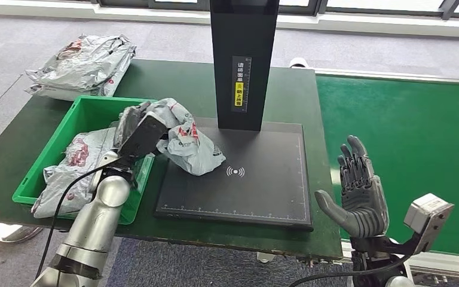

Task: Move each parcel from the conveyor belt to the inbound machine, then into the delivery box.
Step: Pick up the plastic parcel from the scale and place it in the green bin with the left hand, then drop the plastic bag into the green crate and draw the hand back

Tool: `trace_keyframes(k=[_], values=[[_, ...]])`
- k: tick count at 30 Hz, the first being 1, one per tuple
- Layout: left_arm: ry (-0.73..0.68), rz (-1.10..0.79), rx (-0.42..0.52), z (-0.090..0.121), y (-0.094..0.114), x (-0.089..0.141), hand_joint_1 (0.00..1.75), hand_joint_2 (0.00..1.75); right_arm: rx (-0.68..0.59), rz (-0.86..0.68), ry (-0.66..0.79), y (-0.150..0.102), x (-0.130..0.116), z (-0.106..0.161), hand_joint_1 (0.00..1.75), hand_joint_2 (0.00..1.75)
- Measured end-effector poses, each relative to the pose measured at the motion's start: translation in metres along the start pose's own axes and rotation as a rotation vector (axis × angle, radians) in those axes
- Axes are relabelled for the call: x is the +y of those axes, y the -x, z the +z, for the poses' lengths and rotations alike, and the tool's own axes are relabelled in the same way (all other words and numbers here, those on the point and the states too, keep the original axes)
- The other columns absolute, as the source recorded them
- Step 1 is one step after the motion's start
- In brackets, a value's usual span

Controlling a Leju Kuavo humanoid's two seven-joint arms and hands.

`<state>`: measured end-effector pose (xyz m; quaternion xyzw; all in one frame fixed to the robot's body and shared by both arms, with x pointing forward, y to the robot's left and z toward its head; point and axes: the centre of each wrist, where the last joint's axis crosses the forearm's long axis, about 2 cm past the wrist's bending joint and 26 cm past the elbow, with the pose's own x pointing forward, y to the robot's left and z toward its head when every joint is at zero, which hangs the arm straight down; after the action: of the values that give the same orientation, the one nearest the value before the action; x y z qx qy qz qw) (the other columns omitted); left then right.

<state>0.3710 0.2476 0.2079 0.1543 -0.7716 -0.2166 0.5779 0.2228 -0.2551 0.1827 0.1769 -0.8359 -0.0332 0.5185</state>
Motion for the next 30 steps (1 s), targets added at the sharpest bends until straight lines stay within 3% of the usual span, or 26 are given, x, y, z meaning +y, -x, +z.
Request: trace_keyframes(k=[7,24,30], values=[[-0.245,-0.036,-0.073,0.014,-0.015,0.056,1.75,1.75,0.003,0.013,0.032,-0.003,-0.006,0.007,0.0,1.75],[-0.324,-0.115,-0.094,0.023,-0.02,0.076,1.75,1.75,0.007,0.01,0.036,-0.002,-0.007,0.01,0.0,1.75],[-0.369,-0.249,-0.068,0.013,-0.017,0.114,1.75,1.75,-0.005,-0.009,0.013,0.0,-0.006,0.011,0.0,1.75]])
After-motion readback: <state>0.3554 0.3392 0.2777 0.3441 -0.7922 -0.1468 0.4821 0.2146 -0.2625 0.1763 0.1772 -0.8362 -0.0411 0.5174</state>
